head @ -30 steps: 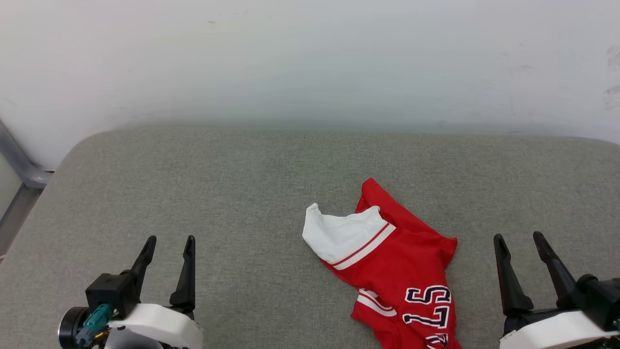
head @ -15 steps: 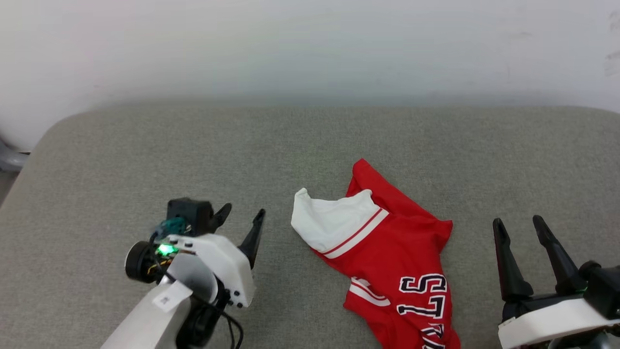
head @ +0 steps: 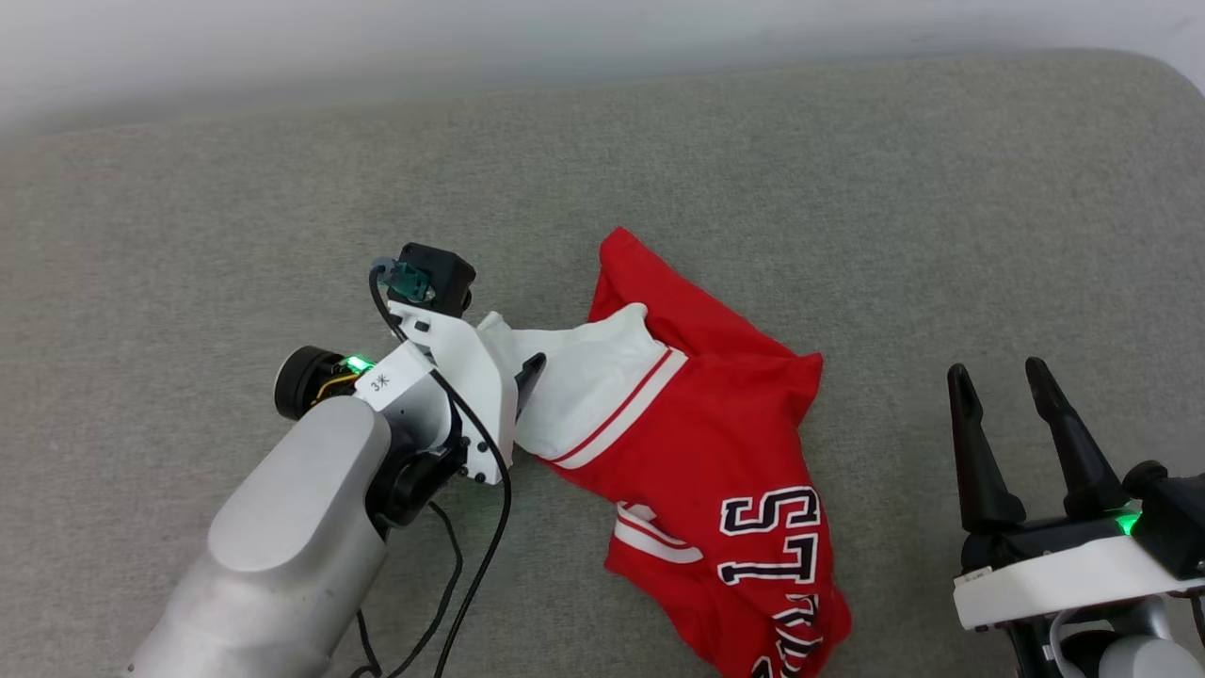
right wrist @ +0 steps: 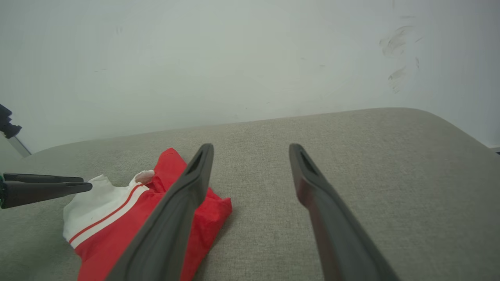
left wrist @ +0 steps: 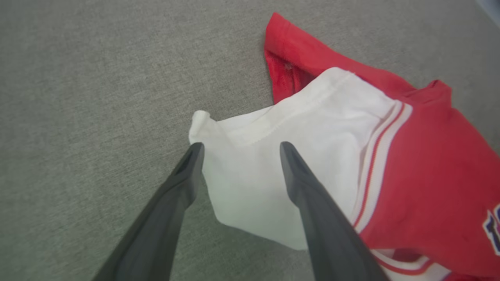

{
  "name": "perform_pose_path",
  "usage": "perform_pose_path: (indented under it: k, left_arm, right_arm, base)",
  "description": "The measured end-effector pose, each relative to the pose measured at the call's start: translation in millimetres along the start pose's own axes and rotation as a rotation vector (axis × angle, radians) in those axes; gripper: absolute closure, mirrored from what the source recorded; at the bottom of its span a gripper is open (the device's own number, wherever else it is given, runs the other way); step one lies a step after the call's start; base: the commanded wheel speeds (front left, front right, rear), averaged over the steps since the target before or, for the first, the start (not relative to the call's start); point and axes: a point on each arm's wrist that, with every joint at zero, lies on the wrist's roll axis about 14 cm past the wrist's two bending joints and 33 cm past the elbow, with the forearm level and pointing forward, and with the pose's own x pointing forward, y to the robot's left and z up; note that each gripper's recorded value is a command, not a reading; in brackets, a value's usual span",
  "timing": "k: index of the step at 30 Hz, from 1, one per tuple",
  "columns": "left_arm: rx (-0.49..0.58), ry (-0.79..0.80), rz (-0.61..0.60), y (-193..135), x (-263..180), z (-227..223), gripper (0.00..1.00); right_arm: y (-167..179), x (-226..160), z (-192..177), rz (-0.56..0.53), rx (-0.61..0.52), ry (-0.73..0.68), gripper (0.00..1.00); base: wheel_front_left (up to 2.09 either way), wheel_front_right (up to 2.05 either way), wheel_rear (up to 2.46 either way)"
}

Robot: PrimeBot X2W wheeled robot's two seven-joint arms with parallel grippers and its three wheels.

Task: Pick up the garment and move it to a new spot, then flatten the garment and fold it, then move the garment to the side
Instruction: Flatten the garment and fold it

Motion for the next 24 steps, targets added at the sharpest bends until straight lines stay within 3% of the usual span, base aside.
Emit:
perform_pose_path:
  k: [6,11,13,14,24]
  left_arm:
    - [0.049,0.268,-0.025,0.9,28.6,-50.1,0.0]
    - [0.124,0.403,-0.025,3.3,36.9,-64.2,0.0]
    - [0.141,0.435,-0.029,3.0,37.9,-67.7,0.89]
    - [0.155,0.437,-0.027,3.9,38.7,-67.6,1.0]
    - [0.196,0.173,0.029,17.9,31.8,-24.7,1.0]
  right_arm:
    - [-21.4,-3.4,-13.0,-0.068,0.013,0.02,0.0]
    - [-29.0,-5.0,-19.2,-0.092,0.016,0.028,0.0]
    - [-29.3,-4.1,-19.9,-0.094,0.023,0.024,0.0]
    - [-29.3,-3.3,-19.9,-0.094,0.024,0.023,0.0]
    - [-25.7,-0.8,-17.7,-0.082,0.039,0.007,0.0]
  base:
    - [0.0,0.0,0.0]
    - [0.0,0.0,0.0]
    - [0.0,0.0,0.0]
    - [0.0,0.0,0.0]
    - [0.0,0.0,0.0]
